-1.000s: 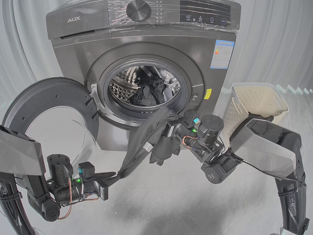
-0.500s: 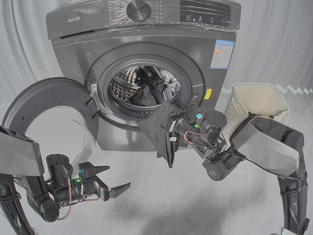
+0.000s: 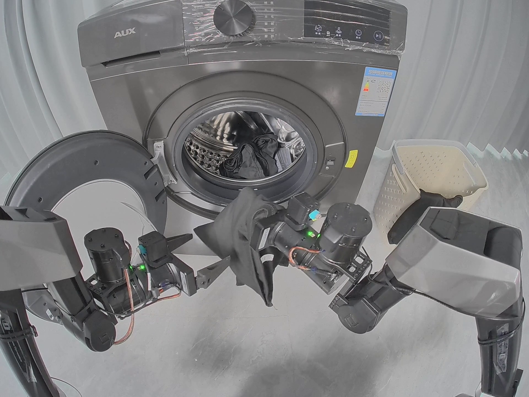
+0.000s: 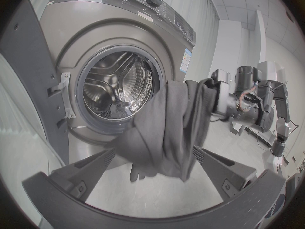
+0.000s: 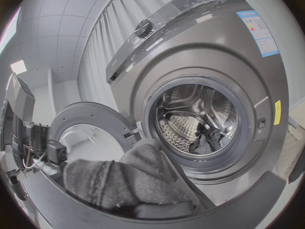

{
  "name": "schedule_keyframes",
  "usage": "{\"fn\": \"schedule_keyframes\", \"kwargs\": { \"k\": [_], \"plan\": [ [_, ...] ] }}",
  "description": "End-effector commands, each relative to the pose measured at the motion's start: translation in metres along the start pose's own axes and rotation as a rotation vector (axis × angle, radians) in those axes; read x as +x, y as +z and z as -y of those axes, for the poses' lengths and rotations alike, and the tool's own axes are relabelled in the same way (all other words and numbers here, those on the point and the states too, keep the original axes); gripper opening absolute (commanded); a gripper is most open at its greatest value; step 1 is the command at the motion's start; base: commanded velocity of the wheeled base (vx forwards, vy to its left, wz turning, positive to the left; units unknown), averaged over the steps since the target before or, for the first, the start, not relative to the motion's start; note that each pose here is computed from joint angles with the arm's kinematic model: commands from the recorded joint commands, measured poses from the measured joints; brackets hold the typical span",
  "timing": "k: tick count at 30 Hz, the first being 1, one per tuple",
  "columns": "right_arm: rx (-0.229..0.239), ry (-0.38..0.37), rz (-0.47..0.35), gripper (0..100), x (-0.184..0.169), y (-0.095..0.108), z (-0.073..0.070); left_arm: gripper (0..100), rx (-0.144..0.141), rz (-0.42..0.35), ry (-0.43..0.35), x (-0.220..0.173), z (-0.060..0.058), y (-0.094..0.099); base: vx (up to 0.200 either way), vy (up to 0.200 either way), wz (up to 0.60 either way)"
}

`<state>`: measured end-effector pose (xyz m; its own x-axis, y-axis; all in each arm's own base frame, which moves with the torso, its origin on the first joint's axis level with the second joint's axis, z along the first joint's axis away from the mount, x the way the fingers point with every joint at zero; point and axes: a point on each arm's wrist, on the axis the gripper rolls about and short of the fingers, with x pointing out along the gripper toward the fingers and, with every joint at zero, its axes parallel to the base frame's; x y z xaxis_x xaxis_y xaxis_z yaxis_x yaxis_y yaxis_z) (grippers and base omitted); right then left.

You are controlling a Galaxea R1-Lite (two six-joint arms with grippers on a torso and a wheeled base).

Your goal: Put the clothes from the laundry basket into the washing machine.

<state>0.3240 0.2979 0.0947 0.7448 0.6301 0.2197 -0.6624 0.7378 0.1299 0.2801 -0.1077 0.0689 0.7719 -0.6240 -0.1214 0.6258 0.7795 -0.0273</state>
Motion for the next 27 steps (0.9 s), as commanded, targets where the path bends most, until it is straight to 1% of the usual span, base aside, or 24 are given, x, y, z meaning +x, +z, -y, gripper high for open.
{"fn": "schedule_keyframes", "kwargs": {
  "k": [1, 5, 8, 11, 14, 19, 22, 23, 27],
  "plan": [
    [0.008, 0.035, -0.004, 0, -0.003, 0.002, -0.016, 100, 0.008, 0.020, -0.005, 0.011, -0.001, 0.001, 0.000, 0.000, 0.00],
    [0.012, 0.049, -0.004, 0, -0.003, 0.002, -0.023, 100, 0.011, 0.026, -0.016, 0.015, 0.001, 0.001, 0.000, 0.000, 0.00],
    [0.014, 0.055, -0.001, 0, -0.002, 0.002, -0.026, 100, 0.012, 0.018, -0.039, 0.020, 0.007, -0.002, 0.000, 0.000, 0.00],
    [0.016, 0.059, -0.001, 0, -0.003, 0.002, -0.028, 100, 0.009, 0.003, -0.051, 0.024, 0.011, -0.007, 0.000, 0.000, 0.00],
    [0.020, 0.068, 0.004, 0, -0.003, 0.002, -0.031, 100, 0.008, -0.002, -0.056, 0.028, 0.012, -0.010, 0.000, 0.000, 0.00],
    [0.028, 0.087, 0.012, 0, -0.005, 0.007, -0.040, 100, 0.008, -0.008, -0.056, 0.042, 0.008, -0.020, 0.000, 0.000, 0.00],
    [0.031, 0.094, 0.012, 0, -0.006, 0.008, -0.044, 100, 0.009, 0.004, -0.051, 0.050, 0.005, -0.021, 0.000, 0.000, 0.00],
    [0.032, 0.100, 0.011, 0, -0.006, 0.007, -0.048, 100, 0.011, 0.012, -0.051, 0.053, 0.003, -0.021, 0.000, 0.000, 0.00],
    [0.036, 0.108, 0.013, 0, -0.007, 0.009, -0.052, 100, 0.016, 0.025, -0.048, 0.062, 0.001, -0.023, 0.000, 0.000, 0.00]
  ]
}}
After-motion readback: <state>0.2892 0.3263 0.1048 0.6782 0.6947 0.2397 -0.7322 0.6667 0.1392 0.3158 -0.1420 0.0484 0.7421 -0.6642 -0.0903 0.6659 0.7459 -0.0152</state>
